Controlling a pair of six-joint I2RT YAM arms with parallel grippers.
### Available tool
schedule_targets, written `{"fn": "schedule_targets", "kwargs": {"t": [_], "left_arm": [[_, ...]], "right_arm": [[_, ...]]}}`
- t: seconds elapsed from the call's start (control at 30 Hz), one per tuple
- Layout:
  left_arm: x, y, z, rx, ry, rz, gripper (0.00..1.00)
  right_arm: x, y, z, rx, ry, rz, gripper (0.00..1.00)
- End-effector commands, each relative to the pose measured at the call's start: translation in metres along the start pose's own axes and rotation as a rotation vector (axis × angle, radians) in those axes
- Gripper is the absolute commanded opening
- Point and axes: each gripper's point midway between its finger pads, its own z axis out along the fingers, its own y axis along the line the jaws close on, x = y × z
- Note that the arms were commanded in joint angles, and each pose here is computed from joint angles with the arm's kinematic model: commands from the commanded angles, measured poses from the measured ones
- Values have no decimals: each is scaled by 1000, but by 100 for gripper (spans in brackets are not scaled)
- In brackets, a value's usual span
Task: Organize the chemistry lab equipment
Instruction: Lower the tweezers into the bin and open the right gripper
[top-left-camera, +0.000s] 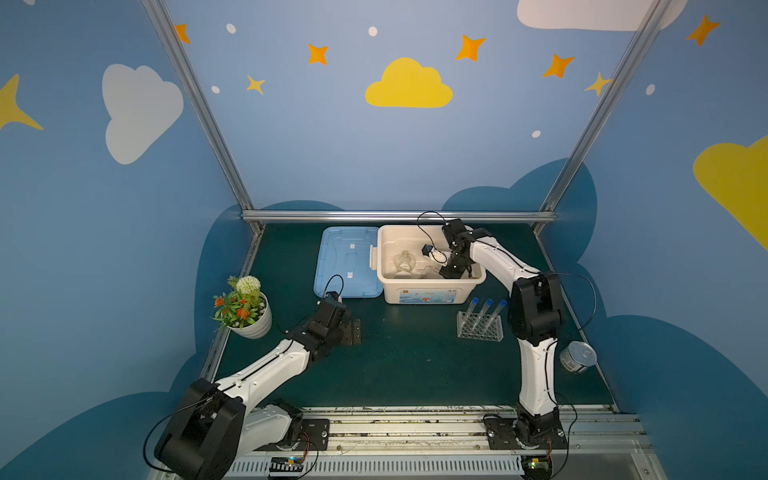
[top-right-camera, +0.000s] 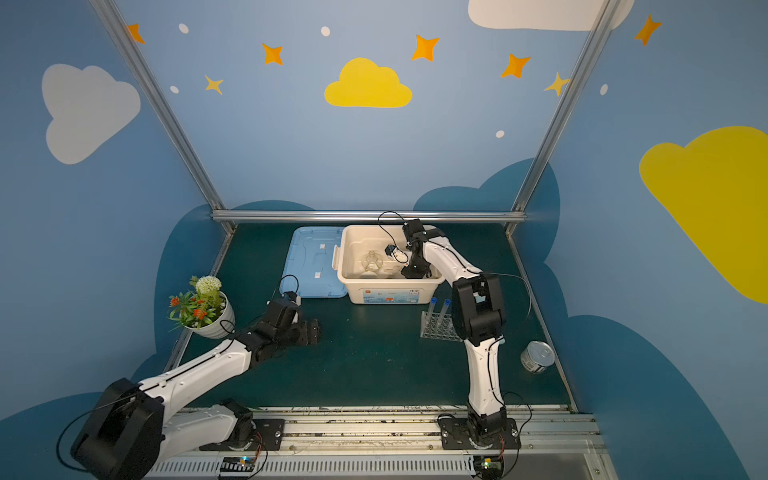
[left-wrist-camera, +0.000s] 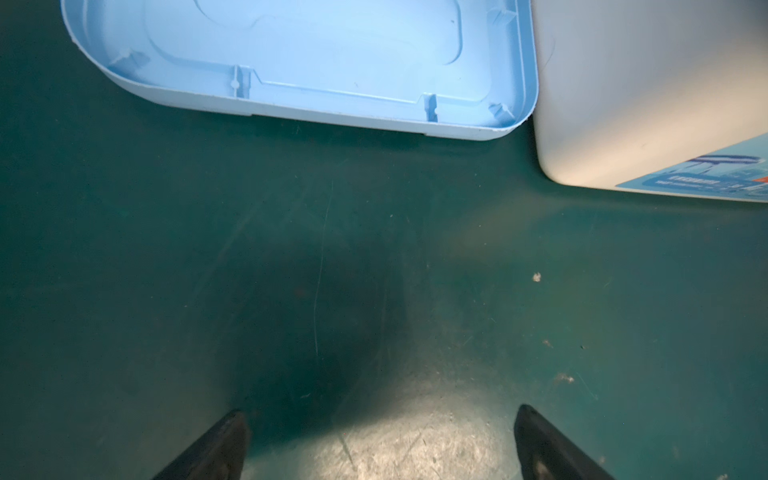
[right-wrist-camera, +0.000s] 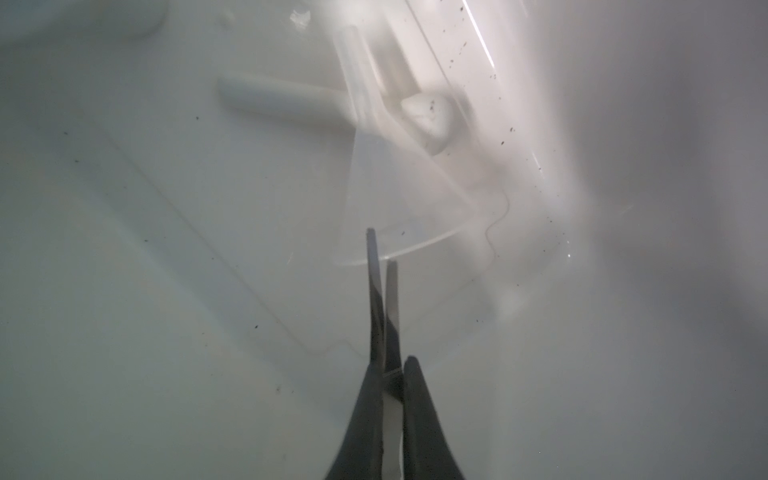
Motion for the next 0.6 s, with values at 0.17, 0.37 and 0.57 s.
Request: {"fn": "schedule_targets", "kwargs": {"t": [0.17, 0.37, 0.57], "left_arm": [[-15, -7, 0, 12, -14, -4, 100], [-23, -4, 0, -12, -29, -10, 100], [-35, 4, -3, -45, -57, -60, 100]], "right_arm": [[7, 2, 18, -26, 53, 14, 1], [8, 2, 25, -34, 60, 28, 14], [7, 4, 26, -41, 56, 47, 28]]}}
